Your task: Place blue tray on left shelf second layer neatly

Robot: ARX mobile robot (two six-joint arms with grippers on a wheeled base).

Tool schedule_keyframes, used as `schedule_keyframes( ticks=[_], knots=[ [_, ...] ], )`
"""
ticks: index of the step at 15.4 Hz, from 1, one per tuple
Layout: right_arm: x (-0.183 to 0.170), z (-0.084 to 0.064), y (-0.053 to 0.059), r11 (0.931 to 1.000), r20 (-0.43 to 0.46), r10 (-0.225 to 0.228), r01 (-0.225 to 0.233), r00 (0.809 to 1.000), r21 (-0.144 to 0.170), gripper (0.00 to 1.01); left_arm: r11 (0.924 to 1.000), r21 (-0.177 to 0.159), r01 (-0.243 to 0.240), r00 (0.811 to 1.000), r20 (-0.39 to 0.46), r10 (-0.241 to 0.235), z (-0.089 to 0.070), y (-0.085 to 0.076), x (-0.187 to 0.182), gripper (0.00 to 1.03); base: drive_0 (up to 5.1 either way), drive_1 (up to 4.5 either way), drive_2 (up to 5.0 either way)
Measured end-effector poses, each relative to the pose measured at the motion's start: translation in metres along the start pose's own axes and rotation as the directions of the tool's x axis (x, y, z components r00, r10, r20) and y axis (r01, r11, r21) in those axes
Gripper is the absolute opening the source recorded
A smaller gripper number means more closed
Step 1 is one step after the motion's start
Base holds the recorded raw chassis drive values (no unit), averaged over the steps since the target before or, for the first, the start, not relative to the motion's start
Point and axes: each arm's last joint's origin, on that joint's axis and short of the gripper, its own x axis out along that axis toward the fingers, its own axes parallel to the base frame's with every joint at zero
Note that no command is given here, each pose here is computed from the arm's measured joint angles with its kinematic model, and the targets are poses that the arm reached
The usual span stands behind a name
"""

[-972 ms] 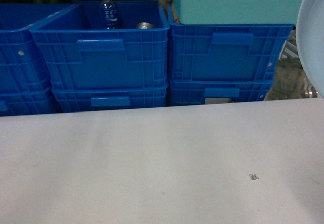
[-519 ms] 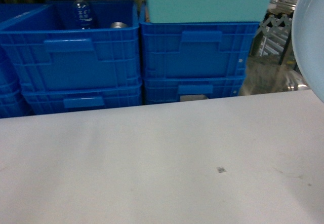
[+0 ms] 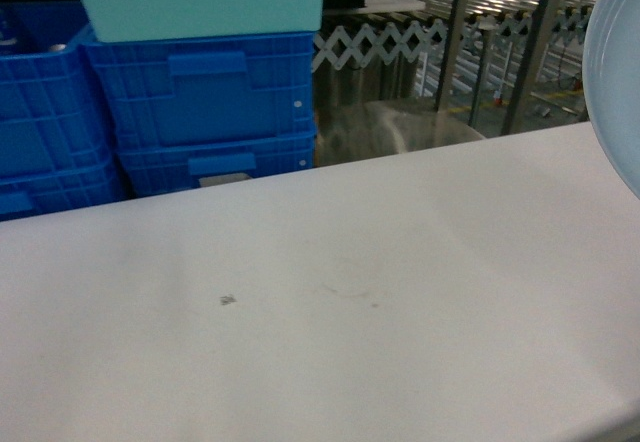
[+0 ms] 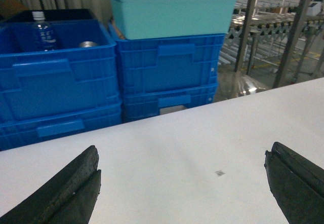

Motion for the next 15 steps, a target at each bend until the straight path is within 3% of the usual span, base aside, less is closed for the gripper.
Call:
schedule_keyframes(
  ticks=[15],
  knots=[
    [-0.0001,0.0002,0.0003,1.0,0.003,0.005,-0.005,1.0,0.0,0.02,1.0,0.0,-0.004,1.0,0.001,0.004,0.0001,0.0002,0.0,0.98,-1.2,-1.19,-1.2]
  ],
)
